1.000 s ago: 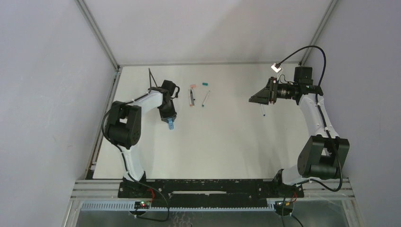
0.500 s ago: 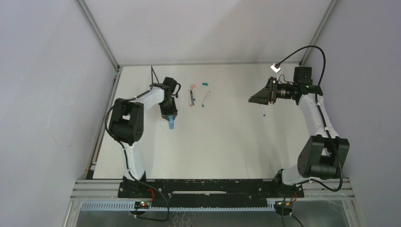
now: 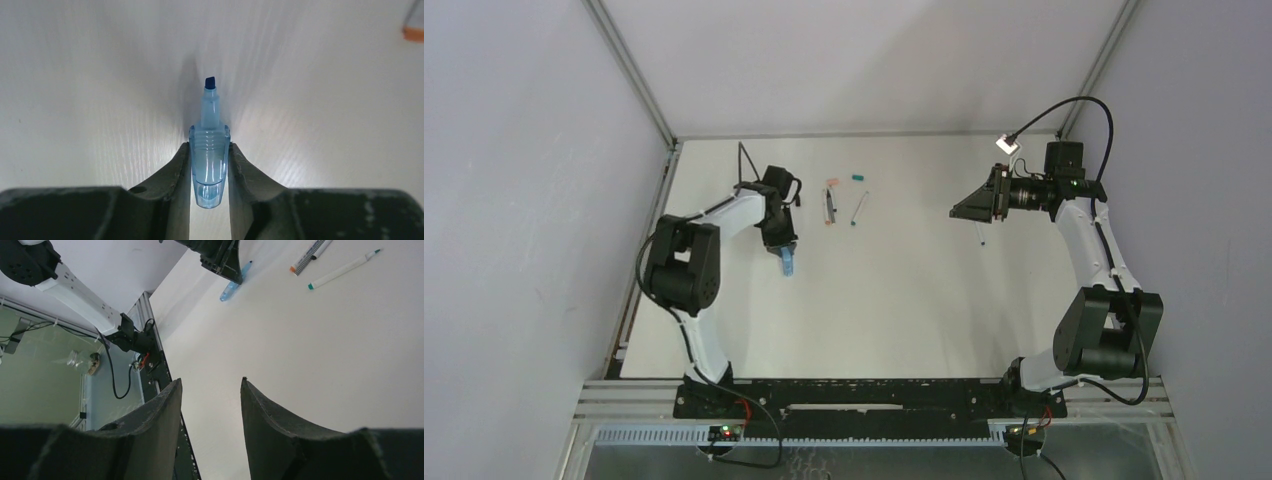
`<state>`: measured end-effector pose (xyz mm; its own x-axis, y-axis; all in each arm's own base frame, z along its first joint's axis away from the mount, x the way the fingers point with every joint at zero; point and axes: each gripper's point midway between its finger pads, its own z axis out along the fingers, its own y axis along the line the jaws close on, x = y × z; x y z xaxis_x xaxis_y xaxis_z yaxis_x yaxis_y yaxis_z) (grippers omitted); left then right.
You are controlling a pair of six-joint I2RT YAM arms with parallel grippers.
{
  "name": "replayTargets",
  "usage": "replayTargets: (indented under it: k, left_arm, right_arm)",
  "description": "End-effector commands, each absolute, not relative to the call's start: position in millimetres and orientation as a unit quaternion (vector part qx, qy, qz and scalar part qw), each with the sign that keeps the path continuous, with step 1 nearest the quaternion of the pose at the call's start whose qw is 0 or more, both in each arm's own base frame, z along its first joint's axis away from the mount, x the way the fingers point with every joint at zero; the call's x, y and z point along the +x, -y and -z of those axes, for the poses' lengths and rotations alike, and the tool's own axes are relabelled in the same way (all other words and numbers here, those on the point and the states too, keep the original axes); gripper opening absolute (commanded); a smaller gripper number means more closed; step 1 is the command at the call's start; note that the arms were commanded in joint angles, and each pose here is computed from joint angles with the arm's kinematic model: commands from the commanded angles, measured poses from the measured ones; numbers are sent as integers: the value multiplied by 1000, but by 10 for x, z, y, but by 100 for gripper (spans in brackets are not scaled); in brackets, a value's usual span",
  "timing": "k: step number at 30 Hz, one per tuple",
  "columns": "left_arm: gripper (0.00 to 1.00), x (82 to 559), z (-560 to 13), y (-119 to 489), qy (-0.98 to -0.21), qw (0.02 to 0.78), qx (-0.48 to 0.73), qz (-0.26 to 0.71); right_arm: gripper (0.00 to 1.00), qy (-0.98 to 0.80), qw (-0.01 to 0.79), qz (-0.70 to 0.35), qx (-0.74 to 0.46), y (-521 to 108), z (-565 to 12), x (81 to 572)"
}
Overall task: Insert the pens into the pen caps
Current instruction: Pick up the pen from the center of the board.
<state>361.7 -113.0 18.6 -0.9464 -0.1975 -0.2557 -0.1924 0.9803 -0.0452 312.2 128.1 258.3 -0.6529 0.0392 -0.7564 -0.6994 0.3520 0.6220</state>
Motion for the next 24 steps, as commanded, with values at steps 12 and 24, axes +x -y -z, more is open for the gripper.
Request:
replayTargets:
  k: [12, 24]
  left_arm:
    - [3, 3207, -1888, 2137, -868, 370, 0, 331]
    - [4, 2815, -2711, 2633, -735, 462, 18, 495]
  right_arm:
    - [55, -666, 385, -494, -405, -1595, -2980, 2516]
    - [56, -611, 377, -422, -554, -1852, -2812, 2095]
